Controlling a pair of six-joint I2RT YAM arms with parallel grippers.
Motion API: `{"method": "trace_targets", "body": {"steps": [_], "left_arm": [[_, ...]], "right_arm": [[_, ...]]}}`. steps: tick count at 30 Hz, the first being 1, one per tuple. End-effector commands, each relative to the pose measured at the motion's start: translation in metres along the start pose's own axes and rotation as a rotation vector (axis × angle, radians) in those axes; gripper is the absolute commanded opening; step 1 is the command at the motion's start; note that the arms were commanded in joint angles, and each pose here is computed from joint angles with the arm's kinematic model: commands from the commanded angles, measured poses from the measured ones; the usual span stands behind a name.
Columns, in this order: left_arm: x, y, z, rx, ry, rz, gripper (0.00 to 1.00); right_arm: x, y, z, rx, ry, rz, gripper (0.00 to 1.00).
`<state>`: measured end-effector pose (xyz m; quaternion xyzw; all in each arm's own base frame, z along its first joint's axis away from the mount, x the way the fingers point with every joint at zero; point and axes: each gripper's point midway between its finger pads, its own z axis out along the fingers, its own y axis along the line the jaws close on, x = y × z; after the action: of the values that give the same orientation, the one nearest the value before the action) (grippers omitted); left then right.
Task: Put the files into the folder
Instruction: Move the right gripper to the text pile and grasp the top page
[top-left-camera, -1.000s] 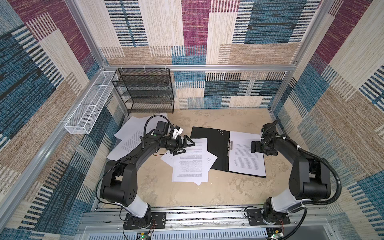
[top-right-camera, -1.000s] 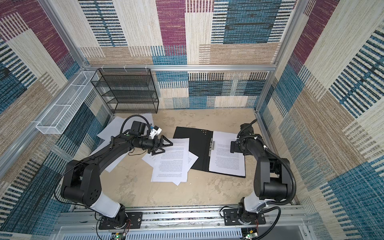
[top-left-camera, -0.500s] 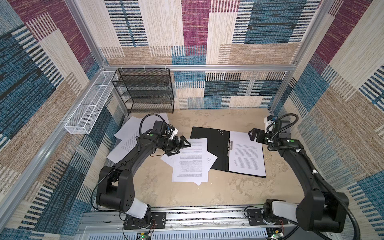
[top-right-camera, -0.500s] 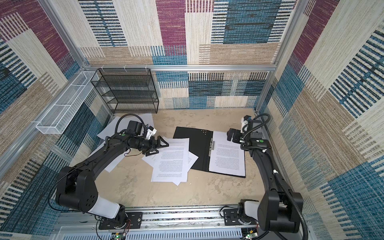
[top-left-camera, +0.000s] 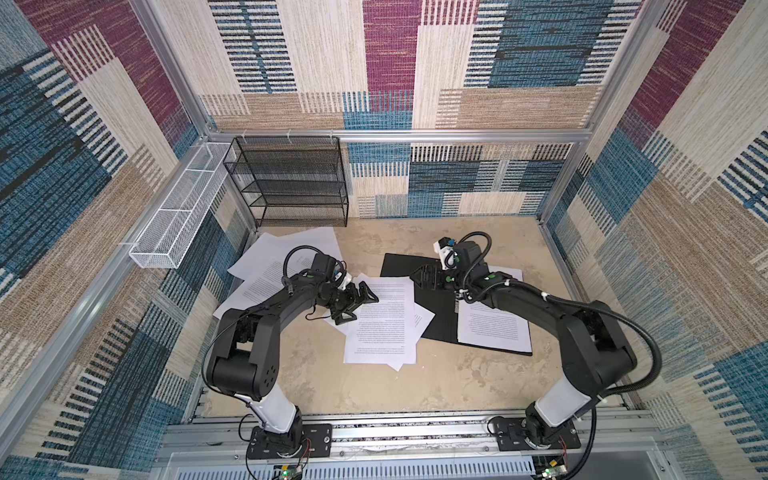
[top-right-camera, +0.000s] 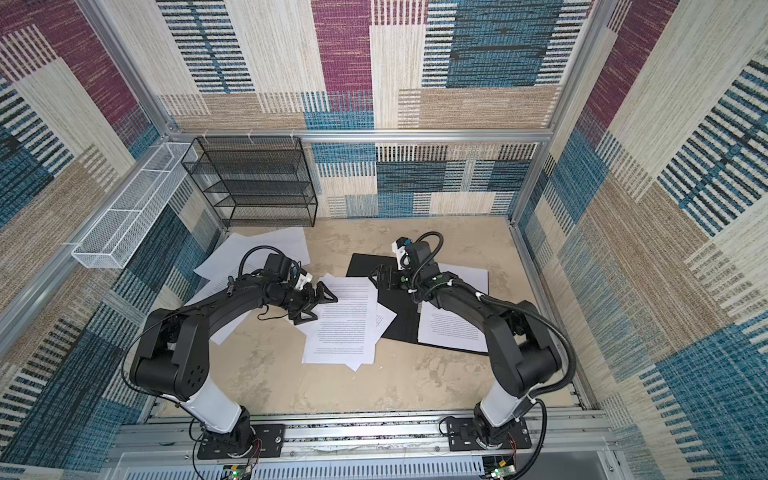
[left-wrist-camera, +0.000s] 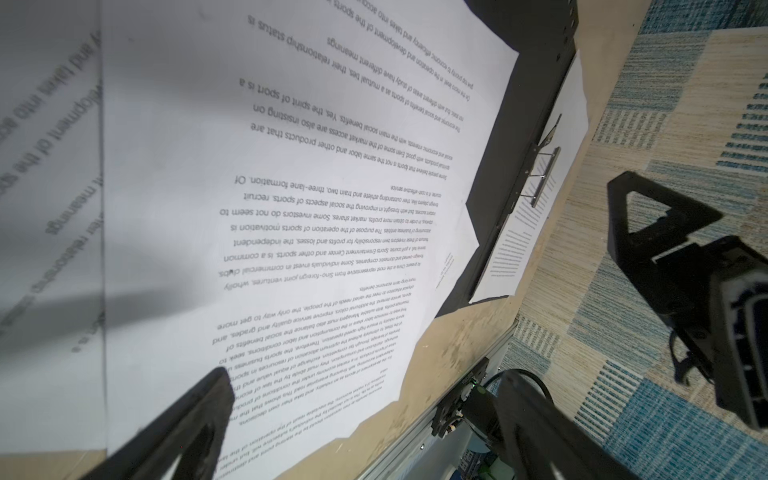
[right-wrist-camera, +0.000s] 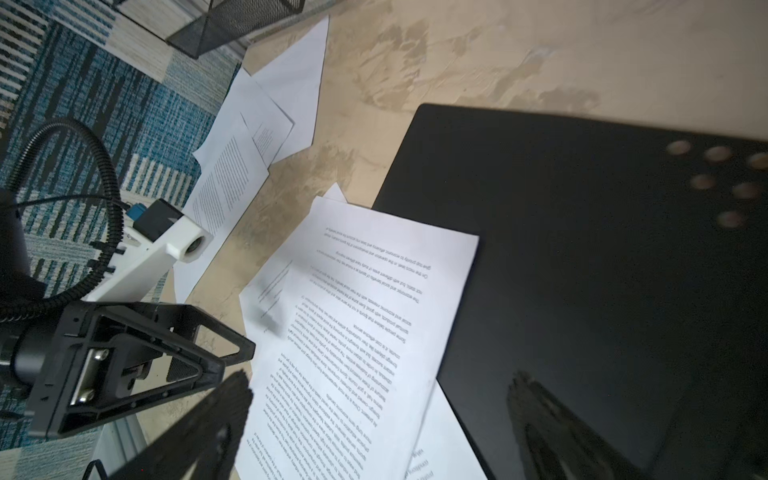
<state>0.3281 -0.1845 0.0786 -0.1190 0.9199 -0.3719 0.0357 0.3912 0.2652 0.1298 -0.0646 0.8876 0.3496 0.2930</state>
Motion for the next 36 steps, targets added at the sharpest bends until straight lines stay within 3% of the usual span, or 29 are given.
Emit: {"method": "trace_targets", "body": {"steps": [1,6,16,25,36], "left_arm": [[-0.005,0.001,0.009,0.025,-0.006,-0.012,0.99],[0.001,0.02,0.018,-0.017,0.014,-0.05,0.99],[0.011,0.051,0.025,-0.112,0.024,-0.131,0.99],[0.013,0.058,0.024,-0.131,0.03,-0.144,0.99],[0.015,0.064,0.026,-0.14,0.028,-0.187,0.99]], "right_arm": [[-0.006,0.011,0.019,-0.077,-0.007,0.03,0.97],[0.007,-0.008,0.048,-0.019,0.051,0.053,0.97],[0.021,-0.035,0.069,0.068,0.1,0.108,0.97],[0.023,-0.021,0.09,-0.044,0.153,0.138,0.97],[0.027,0.016,0.08,-0.255,0.192,0.198,0.96]]}}
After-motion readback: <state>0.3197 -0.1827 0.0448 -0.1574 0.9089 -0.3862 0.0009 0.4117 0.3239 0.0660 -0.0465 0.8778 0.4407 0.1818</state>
